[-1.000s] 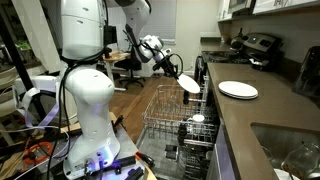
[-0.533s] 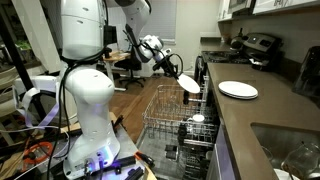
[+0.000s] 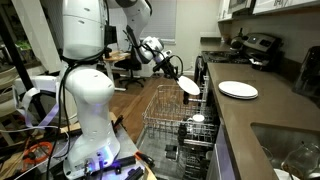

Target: Put the plate on the left into the dishwasher

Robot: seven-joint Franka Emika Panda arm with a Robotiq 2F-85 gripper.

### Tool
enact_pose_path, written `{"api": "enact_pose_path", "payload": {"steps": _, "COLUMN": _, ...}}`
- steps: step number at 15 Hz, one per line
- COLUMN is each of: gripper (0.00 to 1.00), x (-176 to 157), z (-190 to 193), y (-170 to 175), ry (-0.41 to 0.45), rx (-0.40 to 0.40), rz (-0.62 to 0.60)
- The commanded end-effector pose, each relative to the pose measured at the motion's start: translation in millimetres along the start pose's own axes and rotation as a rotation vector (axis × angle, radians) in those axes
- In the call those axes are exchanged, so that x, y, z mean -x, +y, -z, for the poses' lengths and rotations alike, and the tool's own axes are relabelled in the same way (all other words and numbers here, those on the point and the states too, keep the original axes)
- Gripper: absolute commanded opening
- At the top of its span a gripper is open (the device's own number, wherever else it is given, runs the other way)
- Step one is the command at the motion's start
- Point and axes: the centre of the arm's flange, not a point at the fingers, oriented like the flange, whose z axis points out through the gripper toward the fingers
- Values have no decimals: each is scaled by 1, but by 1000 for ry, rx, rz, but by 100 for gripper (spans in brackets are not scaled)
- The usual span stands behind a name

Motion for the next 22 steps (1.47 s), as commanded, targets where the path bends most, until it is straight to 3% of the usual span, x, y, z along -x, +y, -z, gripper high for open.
{"api": "enact_pose_path", "payload": {"steps": 1, "gripper": 4, "x": 0, "z": 0, "y": 0, "ry": 0, "rx": 0, "rz": 0}}
{"api": "enact_pose_path", "payload": {"steps": 5, "gripper": 4, "x": 4, "z": -8, "y": 9, "ry": -7, "rx": -28, "rz": 21}}
{"api": "enact_pose_path", "payload": {"steps": 22, "gripper": 5, "x": 4, "z": -18, "y": -5, "ry": -27, "rx": -14, "rz": 11}}
